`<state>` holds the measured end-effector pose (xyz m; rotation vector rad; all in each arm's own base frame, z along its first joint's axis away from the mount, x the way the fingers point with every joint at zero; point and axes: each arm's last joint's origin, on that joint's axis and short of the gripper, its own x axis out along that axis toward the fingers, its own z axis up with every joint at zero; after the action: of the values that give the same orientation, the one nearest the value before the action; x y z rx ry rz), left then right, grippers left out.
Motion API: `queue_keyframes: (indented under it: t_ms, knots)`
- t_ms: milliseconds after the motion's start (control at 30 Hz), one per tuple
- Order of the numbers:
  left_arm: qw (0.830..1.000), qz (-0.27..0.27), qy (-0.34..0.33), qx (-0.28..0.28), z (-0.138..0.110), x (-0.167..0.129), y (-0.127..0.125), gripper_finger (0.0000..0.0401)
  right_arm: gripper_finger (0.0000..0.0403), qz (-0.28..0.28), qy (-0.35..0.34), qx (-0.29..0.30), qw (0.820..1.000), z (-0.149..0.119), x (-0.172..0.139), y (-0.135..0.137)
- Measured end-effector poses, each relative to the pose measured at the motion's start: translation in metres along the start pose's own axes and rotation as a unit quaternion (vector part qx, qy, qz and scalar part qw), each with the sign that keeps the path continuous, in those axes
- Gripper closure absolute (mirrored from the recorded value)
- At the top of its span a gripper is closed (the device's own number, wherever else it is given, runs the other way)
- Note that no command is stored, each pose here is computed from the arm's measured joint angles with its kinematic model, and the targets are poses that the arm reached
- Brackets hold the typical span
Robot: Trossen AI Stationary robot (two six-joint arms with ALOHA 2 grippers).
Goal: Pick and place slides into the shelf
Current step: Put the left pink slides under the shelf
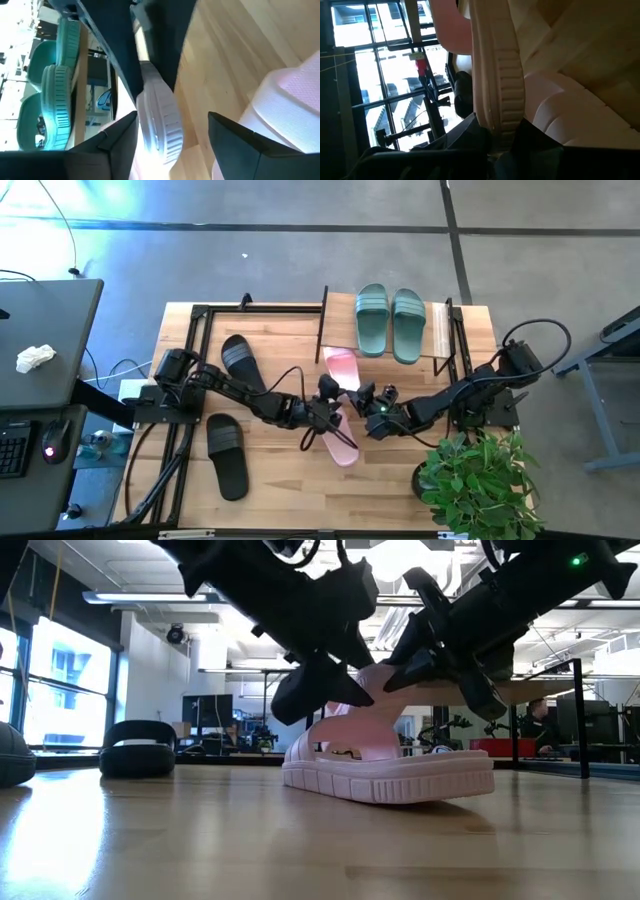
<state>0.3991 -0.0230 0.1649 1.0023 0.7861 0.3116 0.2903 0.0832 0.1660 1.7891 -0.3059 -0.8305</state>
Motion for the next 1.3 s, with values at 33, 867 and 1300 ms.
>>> queue_keyframes:
  t_ms: [33,867,1300]
  knots:
    - [1.0,0.002,-0.002,-0.003,0.0,0.001,0.0,0.0191,0.0387,0.0,0.0,0.0,1.0,0.0,0.0,0.0]
    - [1.0,-0.004,-0.012,0.001,0.002,0.001,-0.002,0.0363,0.0271,-0.007,0.025,-0.053,0.998,-0.009,-0.017,-0.01]
    - [1.0,-0.019,0.007,0.02,-0.003,0.001,-0.006,0.0367,0.026,0.07,0.011,-0.119,0.99,-0.016,-0.067,-0.006]
